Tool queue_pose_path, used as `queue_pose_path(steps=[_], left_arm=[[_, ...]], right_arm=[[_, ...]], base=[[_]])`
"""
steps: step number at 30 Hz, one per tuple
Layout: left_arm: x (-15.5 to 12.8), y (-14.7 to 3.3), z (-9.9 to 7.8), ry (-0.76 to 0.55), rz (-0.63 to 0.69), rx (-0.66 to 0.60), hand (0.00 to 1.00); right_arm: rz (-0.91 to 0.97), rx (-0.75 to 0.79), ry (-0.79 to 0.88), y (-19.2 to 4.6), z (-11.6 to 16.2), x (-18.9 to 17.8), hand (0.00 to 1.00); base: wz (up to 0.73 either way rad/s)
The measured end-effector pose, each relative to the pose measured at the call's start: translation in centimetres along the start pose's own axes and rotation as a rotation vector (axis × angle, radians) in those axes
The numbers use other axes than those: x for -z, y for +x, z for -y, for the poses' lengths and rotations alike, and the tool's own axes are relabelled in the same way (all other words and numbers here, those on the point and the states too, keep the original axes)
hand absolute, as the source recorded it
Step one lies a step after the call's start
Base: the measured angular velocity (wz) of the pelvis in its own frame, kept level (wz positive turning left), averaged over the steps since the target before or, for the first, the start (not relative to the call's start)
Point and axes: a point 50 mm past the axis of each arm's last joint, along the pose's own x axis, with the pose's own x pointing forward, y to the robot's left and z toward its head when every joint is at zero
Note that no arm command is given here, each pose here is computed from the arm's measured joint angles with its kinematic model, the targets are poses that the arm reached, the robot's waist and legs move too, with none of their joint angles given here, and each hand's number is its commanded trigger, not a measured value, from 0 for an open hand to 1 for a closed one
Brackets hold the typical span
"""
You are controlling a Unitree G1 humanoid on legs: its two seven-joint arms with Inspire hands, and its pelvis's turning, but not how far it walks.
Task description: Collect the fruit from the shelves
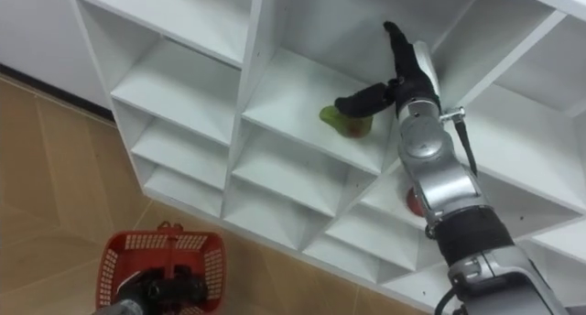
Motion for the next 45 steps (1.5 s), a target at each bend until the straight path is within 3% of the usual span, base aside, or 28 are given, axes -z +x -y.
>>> queue_pose_path(steps=[10, 45], left_arm=[[1.0, -0.1, 0.4, 0.05, -0.036, 0.018, 1.0], [0.8, -0.2, 0.2, 0.102, -0.029, 0.052, 1.0]], right_arm=[[-0.178, -0.028, -0.063, -0.4, -1.0, 4.3, 0.0], [-0.222, -0.062, -0.068, -0.2, -0.8, 5.0, 0.0]], base=[[0.07], [0.01]])
